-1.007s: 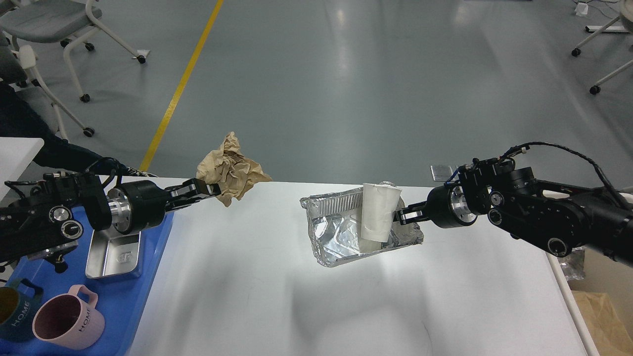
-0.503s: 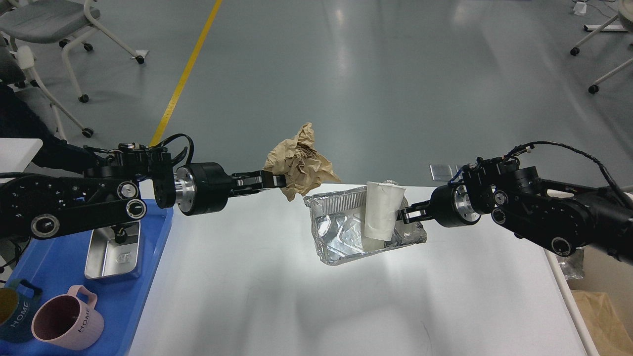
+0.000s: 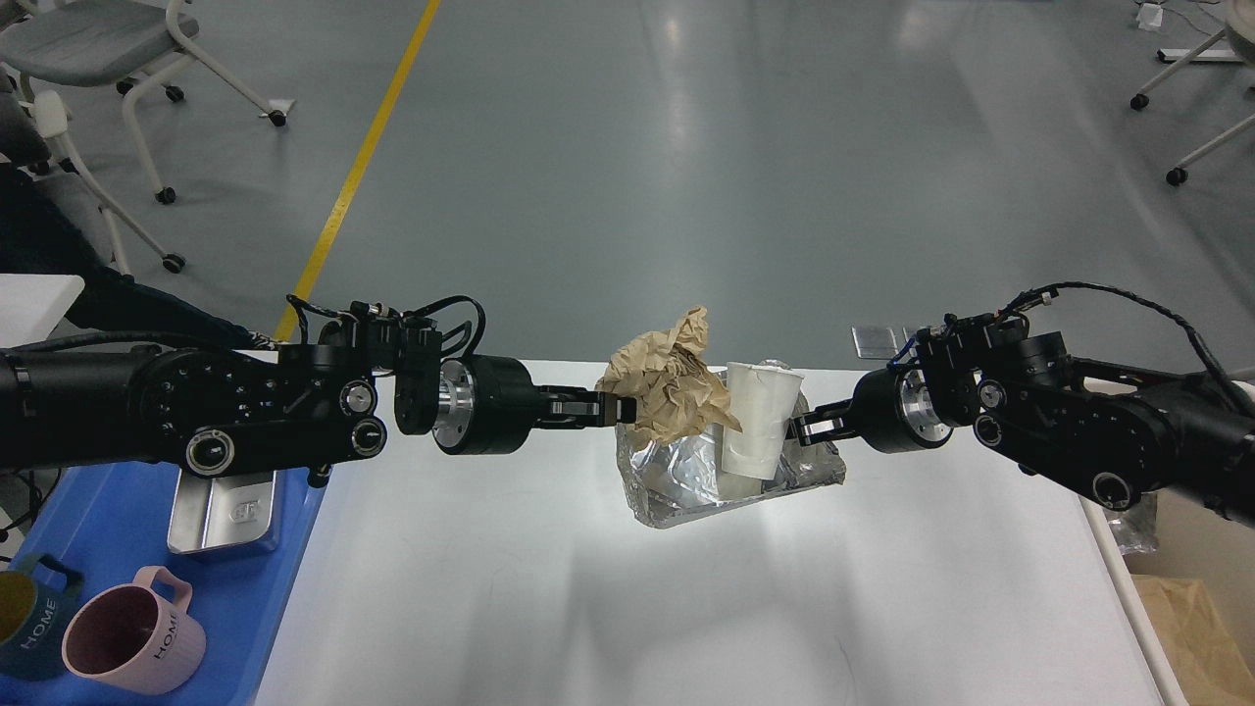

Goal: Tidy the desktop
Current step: 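Carry the crumpled paper into the foil tray and release it, then carry the loaded foil tray into the beige bin with the right gripper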

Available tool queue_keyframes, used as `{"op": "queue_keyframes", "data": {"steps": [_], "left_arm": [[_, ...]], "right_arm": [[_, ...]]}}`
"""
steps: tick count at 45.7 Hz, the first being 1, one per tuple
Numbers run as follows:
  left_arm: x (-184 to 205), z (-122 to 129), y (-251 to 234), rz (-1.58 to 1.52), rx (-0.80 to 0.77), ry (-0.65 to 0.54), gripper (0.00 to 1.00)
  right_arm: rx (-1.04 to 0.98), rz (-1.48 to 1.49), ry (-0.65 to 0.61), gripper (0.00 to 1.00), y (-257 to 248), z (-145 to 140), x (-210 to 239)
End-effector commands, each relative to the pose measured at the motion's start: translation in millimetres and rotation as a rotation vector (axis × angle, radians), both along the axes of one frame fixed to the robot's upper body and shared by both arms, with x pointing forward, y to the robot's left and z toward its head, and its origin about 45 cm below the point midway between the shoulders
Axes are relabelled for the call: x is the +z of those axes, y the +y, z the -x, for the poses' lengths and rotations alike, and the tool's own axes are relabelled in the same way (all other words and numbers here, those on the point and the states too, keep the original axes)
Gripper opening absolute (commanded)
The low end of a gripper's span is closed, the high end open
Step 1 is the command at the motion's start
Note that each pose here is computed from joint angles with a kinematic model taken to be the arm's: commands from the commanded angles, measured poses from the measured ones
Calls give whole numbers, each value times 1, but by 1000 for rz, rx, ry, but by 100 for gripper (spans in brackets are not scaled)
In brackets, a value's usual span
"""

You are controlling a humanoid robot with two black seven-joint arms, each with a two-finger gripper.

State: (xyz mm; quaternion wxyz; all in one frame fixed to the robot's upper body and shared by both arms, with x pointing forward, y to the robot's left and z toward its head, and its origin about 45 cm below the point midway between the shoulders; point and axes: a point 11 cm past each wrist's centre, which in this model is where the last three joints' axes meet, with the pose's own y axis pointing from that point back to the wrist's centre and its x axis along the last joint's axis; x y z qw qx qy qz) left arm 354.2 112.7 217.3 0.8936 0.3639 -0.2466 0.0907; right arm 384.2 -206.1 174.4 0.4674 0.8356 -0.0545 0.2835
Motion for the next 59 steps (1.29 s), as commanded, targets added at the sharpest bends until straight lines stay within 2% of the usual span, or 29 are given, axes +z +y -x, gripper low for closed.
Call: {"op": "queue_keyframes", "data": {"steps": [1,8,13,18,27,34,40,52,59], "left_arm": [[-7,4,0,-15,-6,13,7],[-9,4,1,-17,-3,17,13],[-9,4,1,-13,-4,18,34],[-8,4,1,-12,-3,18,58],[-10,5,-1,-12,-6,21,83],[-6,3,-1,2,10,23,91],[11,-9,2,56,57,-9,94],[56,-50,47,359,385,19,95],[57,-63,79,537,560,51,96]], "right_arm": [[-2,0,-1,0,-1,0,0],[-3,1,-1,0,-2,0,0],[-1,-1,0,0,0,0,0],[-2,0,-1,0,-1,0,0],[-4,-1,-1,0,-1,-1,1],[-10,1,-3,0,-4,-2,1],[-27,-10,2,0,-8,-3,3],[-84,-34,15,0,-22,-5,5],[-160,-54,31,0,-44,-7,9]]}}
